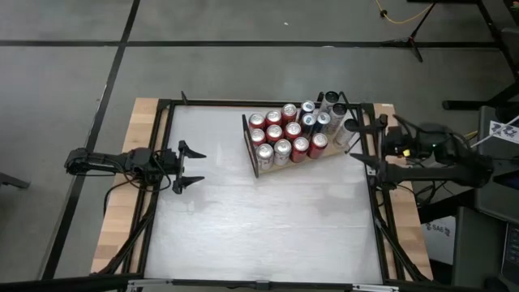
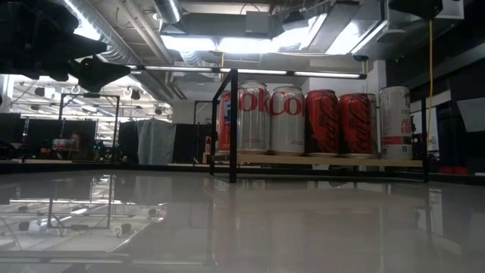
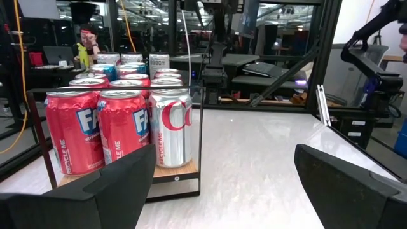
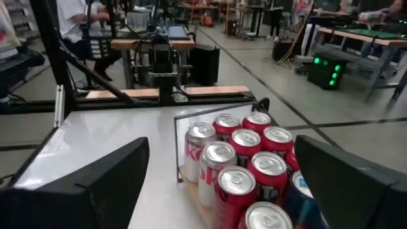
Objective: Place canned beverage on shelf
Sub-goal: Return to Home Position
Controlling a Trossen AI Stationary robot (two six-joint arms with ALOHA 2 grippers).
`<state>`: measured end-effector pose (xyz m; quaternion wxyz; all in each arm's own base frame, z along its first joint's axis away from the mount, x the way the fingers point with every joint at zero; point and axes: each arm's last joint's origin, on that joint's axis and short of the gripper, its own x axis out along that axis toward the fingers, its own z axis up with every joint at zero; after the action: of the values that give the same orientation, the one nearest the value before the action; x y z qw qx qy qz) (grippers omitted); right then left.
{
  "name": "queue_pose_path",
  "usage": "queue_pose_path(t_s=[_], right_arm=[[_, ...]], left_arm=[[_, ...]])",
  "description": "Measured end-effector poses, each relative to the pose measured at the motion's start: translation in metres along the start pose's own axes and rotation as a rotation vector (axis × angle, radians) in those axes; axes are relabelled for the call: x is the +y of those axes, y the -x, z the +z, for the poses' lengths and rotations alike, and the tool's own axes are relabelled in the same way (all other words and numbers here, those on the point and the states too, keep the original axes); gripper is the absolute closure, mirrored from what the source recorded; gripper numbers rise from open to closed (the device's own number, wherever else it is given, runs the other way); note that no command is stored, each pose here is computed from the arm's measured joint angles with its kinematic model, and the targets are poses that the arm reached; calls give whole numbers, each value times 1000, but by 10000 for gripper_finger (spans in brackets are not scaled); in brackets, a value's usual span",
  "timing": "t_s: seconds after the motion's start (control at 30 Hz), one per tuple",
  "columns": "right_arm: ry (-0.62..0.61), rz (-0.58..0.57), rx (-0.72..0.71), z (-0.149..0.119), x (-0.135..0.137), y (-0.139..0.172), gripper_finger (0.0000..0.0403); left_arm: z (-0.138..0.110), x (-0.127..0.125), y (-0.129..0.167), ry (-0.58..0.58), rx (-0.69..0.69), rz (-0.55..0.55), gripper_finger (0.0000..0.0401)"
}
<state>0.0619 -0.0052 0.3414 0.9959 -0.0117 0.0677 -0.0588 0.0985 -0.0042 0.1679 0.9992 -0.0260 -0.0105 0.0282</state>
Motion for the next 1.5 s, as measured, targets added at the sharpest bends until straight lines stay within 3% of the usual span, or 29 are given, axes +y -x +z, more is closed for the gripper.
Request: queue_pose_path(t_s=[0.13, 0.27, 0.67, 0.87, 1.13, 1.5], right_arm=[[-40, 6, -9, -13, 0, 2, 27], [-53, -4, -2, -24, 0, 1, 64], [-80, 61, -234, -57, 4, -19, 270], [-87, 72, -389, -71, 5, -19, 341], [-118, 61, -413, -90, 5, -21, 397], [-104, 66, -305, -104, 6, -28, 401]], left_arm=[[0, 0, 0, 0, 0, 0, 33], [0, 0, 0, 0, 0, 0, 33], [0, 0, 0, 0, 0, 0, 33], [0, 0, 0, 0, 0, 0, 33], [0, 0, 0, 0, 0, 0, 33], [0, 0, 0, 0, 0, 0, 33]])
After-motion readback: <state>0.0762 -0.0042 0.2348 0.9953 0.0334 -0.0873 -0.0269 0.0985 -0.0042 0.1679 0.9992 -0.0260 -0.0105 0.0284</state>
